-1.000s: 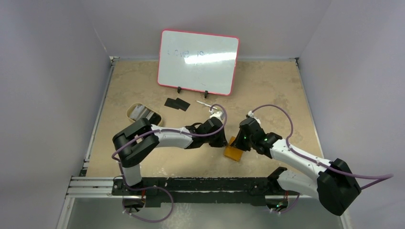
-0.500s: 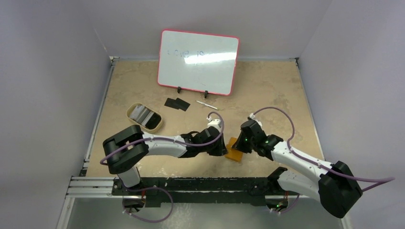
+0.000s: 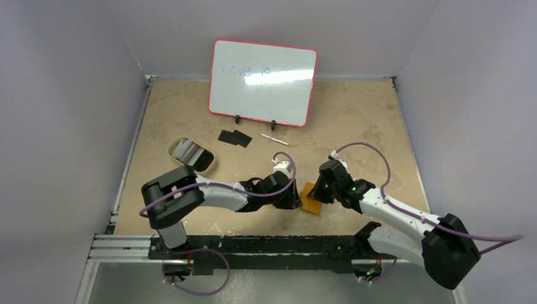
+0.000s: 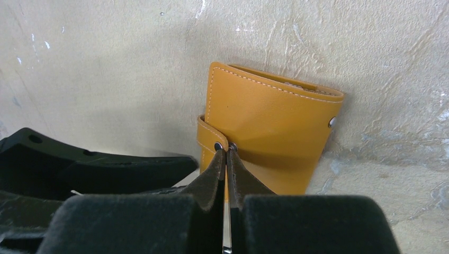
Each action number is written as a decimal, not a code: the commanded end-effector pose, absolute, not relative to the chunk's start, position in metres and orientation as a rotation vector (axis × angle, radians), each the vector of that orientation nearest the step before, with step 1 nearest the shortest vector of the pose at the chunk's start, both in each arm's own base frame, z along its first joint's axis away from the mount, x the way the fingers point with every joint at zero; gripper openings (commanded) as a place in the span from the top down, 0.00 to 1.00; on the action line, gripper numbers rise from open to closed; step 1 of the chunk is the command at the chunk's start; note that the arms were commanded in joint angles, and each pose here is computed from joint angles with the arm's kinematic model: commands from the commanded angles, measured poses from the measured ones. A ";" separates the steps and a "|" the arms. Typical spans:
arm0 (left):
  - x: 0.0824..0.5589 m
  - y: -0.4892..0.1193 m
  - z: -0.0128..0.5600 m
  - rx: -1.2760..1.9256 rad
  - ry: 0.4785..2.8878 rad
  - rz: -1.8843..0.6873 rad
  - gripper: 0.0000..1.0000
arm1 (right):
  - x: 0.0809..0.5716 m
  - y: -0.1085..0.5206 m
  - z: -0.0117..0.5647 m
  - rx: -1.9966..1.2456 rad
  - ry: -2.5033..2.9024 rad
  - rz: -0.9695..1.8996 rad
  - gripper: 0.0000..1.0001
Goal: Put the credit cards into the card holder
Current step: Close the card holder at the center of the board.
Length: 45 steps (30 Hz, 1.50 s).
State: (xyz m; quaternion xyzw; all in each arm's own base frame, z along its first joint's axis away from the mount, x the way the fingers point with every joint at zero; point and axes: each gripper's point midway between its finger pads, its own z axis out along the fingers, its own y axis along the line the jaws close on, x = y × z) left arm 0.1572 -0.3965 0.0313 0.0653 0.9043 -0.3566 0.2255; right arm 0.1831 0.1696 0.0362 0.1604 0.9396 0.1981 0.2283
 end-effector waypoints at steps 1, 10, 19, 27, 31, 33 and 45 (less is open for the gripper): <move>0.165 -0.416 0.040 0.157 2.448 -1.050 0.65 | 0.185 0.167 0.036 0.459 2.566 0.540 1.00; 0.170 -0.418 0.024 0.139 2.491 -0.980 1.00 | 0.187 0.171 0.037 0.428 2.556 0.575 1.00; 0.204 -0.351 0.037 0.043 2.435 -0.615 1.00 | 0.230 0.205 0.068 0.265 2.518 0.600 1.00; 0.208 -0.326 0.031 0.004 2.435 -0.592 1.00 | 0.251 0.225 0.061 0.219 2.528 0.614 1.00; 0.207 -0.325 0.018 0.015 2.468 -0.569 1.00 | 0.254 0.230 0.052 0.213 2.549 0.628 1.00; 0.207 -0.325 0.013 0.016 2.479 -0.564 1.00 | 0.254 0.232 0.049 0.217 2.560 0.634 1.00; 0.207 -0.321 0.007 0.014 2.485 -0.534 1.00 | 0.245 0.226 0.057 0.270 2.563 0.641 1.00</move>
